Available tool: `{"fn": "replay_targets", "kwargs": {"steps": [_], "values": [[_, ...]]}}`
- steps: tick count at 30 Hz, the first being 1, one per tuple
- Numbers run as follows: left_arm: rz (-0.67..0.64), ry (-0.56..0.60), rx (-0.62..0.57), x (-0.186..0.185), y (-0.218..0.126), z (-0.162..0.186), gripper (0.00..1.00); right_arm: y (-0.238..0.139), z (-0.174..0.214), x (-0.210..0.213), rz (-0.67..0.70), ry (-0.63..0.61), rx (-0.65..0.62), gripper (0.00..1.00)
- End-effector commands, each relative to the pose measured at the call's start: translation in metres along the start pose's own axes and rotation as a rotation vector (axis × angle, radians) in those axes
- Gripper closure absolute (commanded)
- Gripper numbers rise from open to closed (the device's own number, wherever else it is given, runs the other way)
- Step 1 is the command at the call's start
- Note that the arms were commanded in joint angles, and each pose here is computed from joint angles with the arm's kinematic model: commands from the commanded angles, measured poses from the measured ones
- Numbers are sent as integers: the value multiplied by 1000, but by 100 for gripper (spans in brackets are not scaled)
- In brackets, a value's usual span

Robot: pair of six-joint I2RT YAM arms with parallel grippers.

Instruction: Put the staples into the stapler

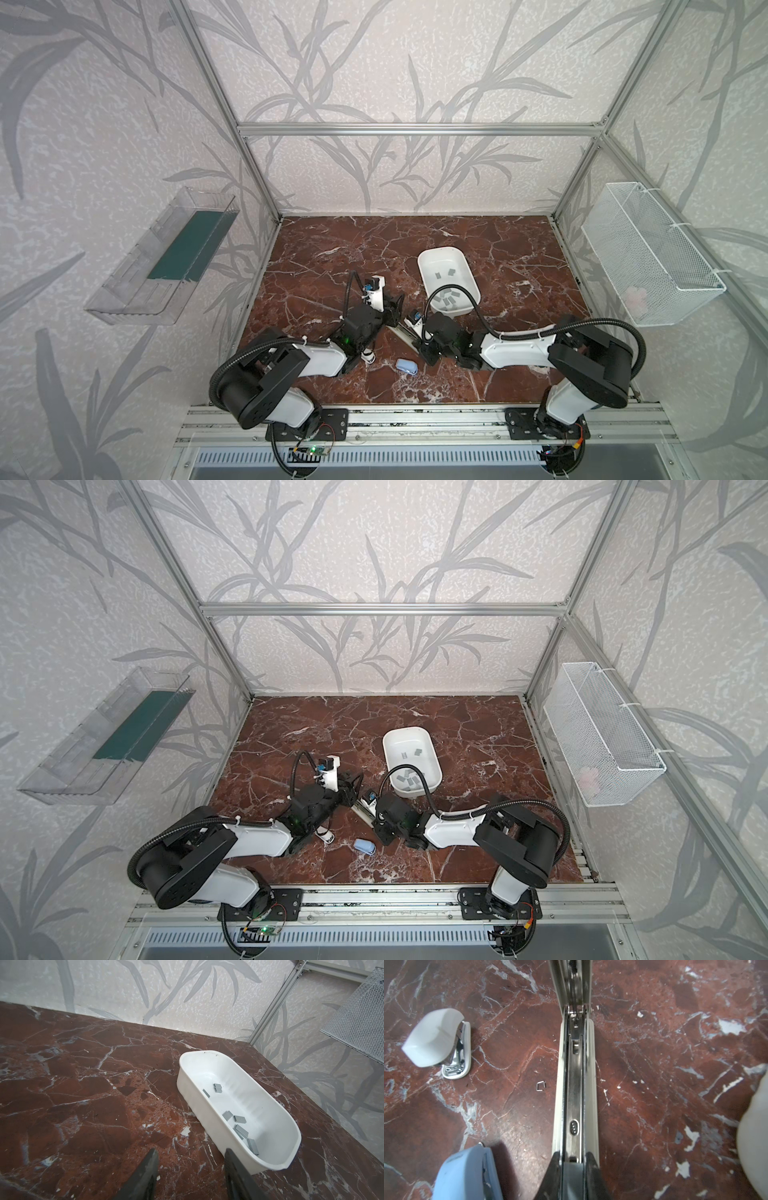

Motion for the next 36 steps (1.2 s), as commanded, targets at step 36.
{"fn": "replay_targets", "kwargs": {"steps": [36], "values": [[-106, 435, 286, 0, -1, 110, 56, -51, 28, -4, 12, 85, -224, 59]]}}
Point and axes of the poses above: each gripper's point midway between its finger pads, its own y axis out along the fingers, its own x axis along the line the jaws close on, z = x × y, the point moved 3 cm from there along -y, back along the fingers, and after that the axes turned 15 degrees about -y, right-handed, at the moved point
